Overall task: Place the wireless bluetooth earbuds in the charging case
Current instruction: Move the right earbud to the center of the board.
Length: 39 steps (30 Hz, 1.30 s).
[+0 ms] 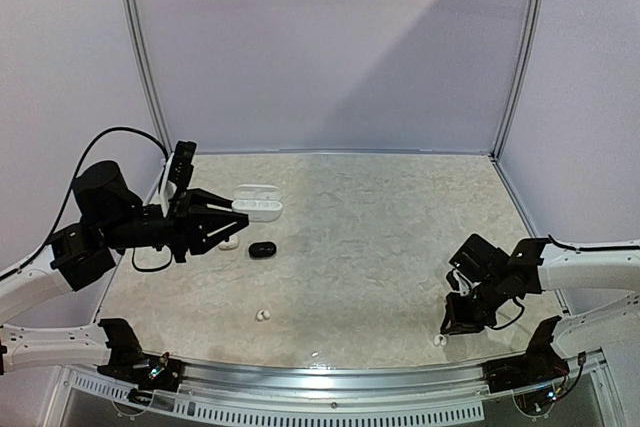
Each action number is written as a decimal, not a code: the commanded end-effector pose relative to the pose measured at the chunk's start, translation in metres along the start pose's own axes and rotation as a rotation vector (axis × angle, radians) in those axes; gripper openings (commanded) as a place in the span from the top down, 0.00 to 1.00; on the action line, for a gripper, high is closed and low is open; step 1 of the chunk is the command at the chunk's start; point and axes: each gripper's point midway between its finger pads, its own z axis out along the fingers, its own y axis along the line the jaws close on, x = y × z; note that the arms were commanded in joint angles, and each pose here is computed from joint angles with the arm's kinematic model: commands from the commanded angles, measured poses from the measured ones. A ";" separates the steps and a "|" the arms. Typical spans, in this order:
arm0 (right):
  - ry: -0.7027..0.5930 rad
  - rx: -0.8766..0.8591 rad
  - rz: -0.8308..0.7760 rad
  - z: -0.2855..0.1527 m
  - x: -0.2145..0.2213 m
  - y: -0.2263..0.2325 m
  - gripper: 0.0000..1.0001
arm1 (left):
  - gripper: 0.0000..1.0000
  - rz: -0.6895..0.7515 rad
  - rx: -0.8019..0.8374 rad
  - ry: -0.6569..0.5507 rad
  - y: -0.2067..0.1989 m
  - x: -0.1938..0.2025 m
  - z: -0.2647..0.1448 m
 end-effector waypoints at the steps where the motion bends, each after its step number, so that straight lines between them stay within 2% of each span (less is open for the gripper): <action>1: 0.011 -0.005 0.007 -0.001 0.004 0.000 0.81 | 1.00 0.002 -0.021 0.002 0.006 0.002 0.000; 6: 0.014 0.021 0.003 0.002 0.004 -0.004 0.73 | 1.00 0.002 -0.021 0.002 0.006 0.001 0.000; 15: 0.016 0.005 -0.008 0.001 0.000 0.004 0.78 | 1.00 0.001 -0.024 0.003 0.006 0.001 0.000; 22: 0.059 0.022 0.007 -0.003 0.011 -0.002 0.73 | 1.00 0.004 -0.026 0.002 0.006 0.001 -0.001; 31: -0.003 0.110 0.030 -0.016 -0.003 -0.009 0.71 | 1.00 0.003 -0.023 0.004 0.006 0.001 0.000; 39: 0.005 0.047 -0.045 -0.019 -0.005 0.007 0.66 | 1.00 0.003 -0.025 0.004 0.006 0.001 -0.001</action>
